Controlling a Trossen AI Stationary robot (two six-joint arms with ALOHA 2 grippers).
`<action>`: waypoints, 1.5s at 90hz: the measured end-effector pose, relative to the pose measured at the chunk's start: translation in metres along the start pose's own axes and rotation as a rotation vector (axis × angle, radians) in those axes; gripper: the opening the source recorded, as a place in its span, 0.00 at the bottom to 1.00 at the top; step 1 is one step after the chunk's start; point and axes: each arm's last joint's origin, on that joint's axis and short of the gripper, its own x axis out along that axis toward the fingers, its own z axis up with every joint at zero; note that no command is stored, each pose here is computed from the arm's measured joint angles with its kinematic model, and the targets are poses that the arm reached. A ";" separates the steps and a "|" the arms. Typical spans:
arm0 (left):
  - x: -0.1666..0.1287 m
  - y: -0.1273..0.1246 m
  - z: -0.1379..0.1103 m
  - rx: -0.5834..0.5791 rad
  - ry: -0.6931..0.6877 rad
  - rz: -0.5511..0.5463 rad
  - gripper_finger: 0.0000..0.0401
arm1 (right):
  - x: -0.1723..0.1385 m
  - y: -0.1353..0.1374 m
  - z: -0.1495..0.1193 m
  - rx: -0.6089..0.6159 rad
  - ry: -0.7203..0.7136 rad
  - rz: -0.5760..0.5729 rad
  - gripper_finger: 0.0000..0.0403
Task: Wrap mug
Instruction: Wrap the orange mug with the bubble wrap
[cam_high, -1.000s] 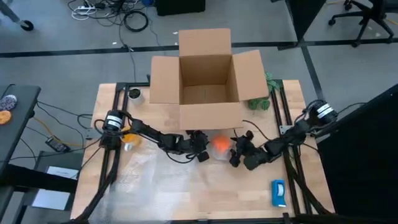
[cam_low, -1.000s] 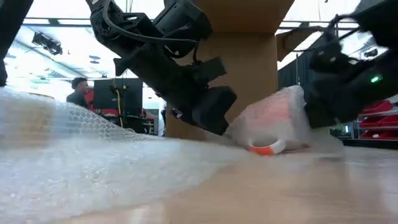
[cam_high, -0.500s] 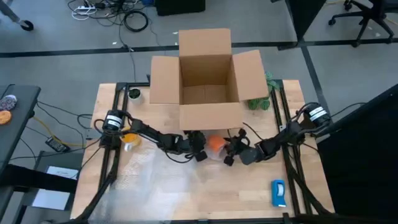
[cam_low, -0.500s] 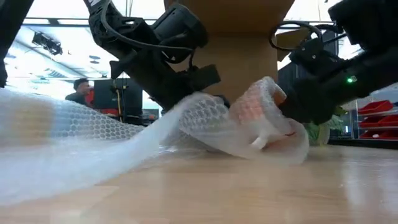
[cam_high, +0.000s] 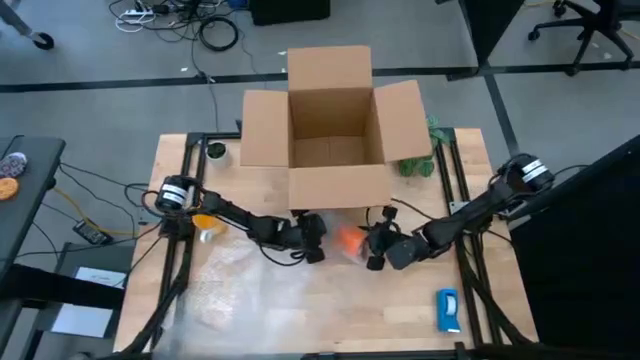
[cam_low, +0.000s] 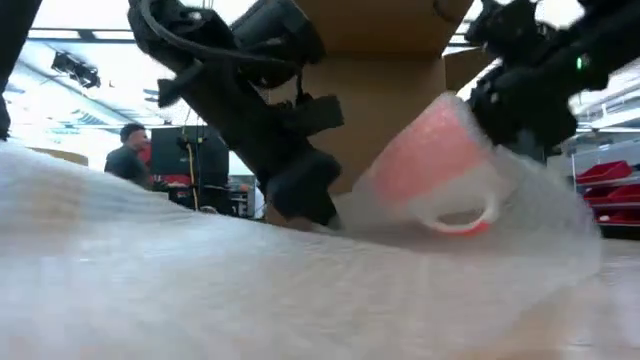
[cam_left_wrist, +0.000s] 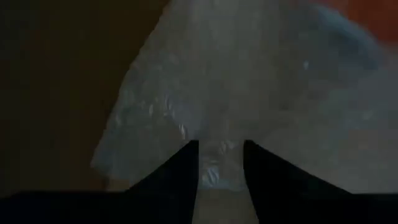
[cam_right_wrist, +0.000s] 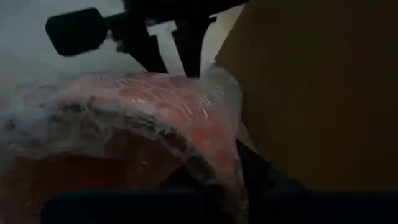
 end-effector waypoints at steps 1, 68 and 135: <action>-0.001 0.000 0.000 0.001 0.000 -0.001 0.27 | -0.001 0.000 0.002 -0.010 0.002 0.000 0.01; -0.057 -0.031 -0.029 0.095 0.182 0.015 0.27 | 0.010 0.070 0.051 -0.906 0.110 -0.045 0.01; -0.104 -0.028 -0.019 -0.111 -0.011 0.012 0.27 | 0.025 0.090 0.038 -1.127 0.152 -0.119 0.01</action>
